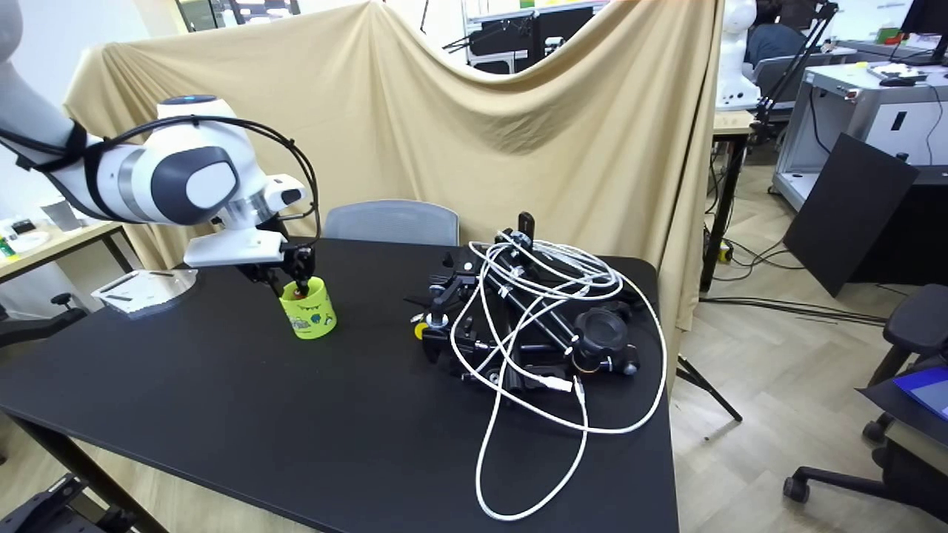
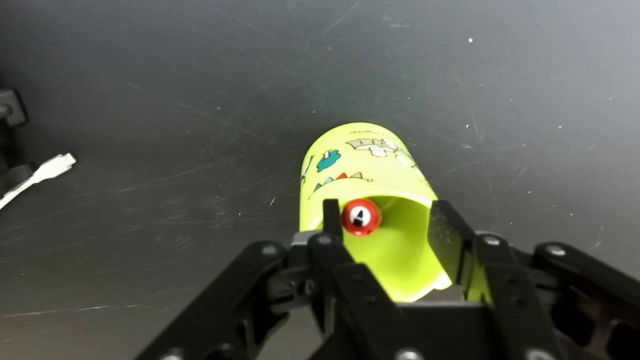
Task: Pick up the pen from the cup and put it on the table.
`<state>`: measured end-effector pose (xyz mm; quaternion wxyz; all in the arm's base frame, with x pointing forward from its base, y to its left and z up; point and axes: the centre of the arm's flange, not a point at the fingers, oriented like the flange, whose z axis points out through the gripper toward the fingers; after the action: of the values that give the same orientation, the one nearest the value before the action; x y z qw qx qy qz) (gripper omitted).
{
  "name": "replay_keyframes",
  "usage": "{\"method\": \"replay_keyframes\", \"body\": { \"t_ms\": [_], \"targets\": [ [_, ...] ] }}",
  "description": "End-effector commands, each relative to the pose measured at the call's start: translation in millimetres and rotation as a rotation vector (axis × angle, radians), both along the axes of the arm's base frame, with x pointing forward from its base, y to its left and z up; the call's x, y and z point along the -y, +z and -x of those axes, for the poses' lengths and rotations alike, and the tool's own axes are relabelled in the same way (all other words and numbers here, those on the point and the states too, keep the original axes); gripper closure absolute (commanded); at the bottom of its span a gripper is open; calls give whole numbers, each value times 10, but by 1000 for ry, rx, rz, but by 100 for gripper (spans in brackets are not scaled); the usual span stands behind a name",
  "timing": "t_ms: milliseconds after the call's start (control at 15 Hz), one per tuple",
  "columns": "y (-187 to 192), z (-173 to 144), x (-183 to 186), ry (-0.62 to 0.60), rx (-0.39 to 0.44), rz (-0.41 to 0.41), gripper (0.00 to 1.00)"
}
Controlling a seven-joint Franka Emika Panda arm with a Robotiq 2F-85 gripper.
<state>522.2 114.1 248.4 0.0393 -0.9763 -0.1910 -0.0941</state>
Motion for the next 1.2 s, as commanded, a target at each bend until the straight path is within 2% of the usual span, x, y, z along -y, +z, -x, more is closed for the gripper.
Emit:
{"method": "replay_keyframes", "body": {
  "t_ms": [0,133,200,333,600,1133],
  "targets": [
    [-10,-87,57,4,-7,-7,81],
    [-13,-96,82,6,-8,-8,95],
    [-9,-97,90,8,-7,-8,99],
    [33,-91,98,16,-1,-9,95],
    [234,-47,49,36,8,-7,95],
    [920,120,14,35,-69,54,95]
  ]
}}
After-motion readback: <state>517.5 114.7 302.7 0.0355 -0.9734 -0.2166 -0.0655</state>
